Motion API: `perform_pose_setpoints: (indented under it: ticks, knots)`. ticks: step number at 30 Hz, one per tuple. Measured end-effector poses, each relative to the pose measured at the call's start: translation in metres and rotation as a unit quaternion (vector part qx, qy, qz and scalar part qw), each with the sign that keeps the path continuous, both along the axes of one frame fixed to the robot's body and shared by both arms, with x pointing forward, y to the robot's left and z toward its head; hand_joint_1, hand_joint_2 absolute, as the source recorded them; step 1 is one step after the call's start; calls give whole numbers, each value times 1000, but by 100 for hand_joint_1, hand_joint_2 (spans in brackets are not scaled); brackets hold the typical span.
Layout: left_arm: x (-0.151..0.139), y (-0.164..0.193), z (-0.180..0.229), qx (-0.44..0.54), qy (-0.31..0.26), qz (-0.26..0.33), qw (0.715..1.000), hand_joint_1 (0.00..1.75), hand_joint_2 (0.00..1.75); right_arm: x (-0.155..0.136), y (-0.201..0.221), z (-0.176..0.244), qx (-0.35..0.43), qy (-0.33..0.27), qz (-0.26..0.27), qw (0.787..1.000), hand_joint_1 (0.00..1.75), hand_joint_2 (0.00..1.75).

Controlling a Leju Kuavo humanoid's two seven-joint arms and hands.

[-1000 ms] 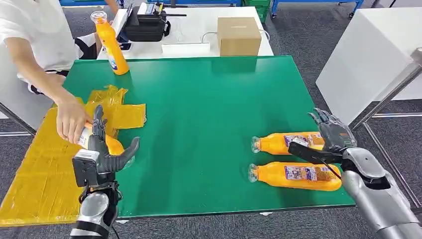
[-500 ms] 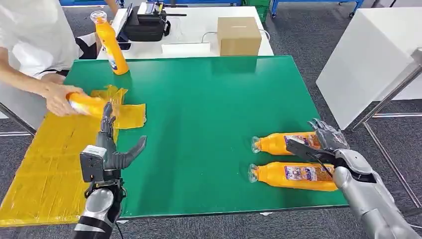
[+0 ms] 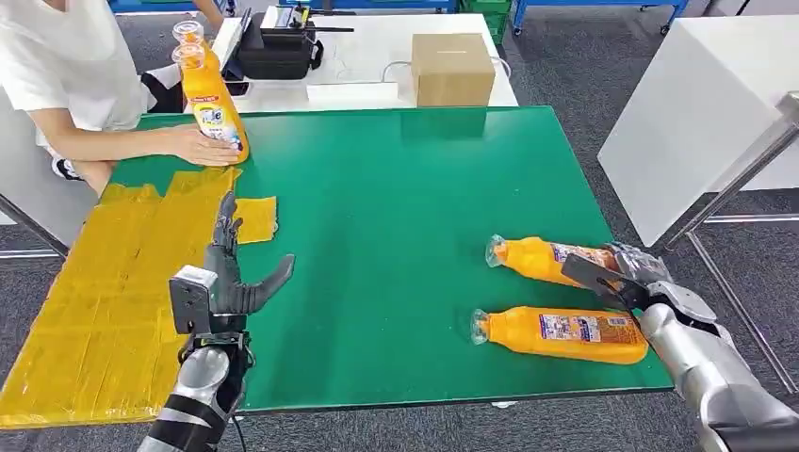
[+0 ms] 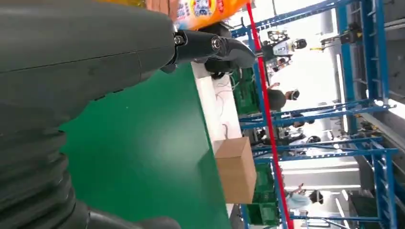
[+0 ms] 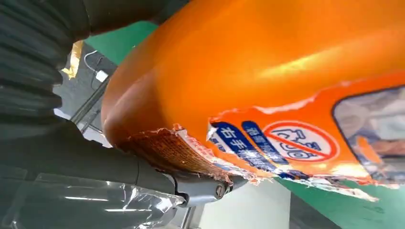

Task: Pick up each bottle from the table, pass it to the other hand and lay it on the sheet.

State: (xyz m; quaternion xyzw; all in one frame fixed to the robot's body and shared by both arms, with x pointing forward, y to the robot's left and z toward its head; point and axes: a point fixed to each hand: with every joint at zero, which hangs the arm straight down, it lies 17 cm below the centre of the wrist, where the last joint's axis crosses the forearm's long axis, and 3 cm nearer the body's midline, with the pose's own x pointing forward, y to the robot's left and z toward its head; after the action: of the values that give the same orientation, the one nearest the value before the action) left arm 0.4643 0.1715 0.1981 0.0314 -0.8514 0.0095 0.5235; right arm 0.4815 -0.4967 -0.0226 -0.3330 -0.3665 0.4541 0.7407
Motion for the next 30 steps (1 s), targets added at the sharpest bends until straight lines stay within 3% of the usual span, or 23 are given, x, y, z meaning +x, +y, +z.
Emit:
perform_pose_setpoints:
  ticks: [14, 21, 24, 30]
  knots:
    - [1, -5, -13, 0, 16, -7, 1000, 0, 175, -6, -8, -8, -12, 17, -10, 1000, 175, 175]
    - [1, -5, -14, 3, 20, -5, 1000, 0, 175, 2, -2, -4, -36, -12, -19, 999, 175, 175]
    - [2, -4, -16, 7, 25, -1, 1000, 0, 175, 9, -1, 5, -45, -55, -32, 997, 175, 175]
    - [-4, -4, -16, 15, 28, 2, 1000, 0, 175, 25, 25, 48, -48, -216, -58, 973, 175, 175]
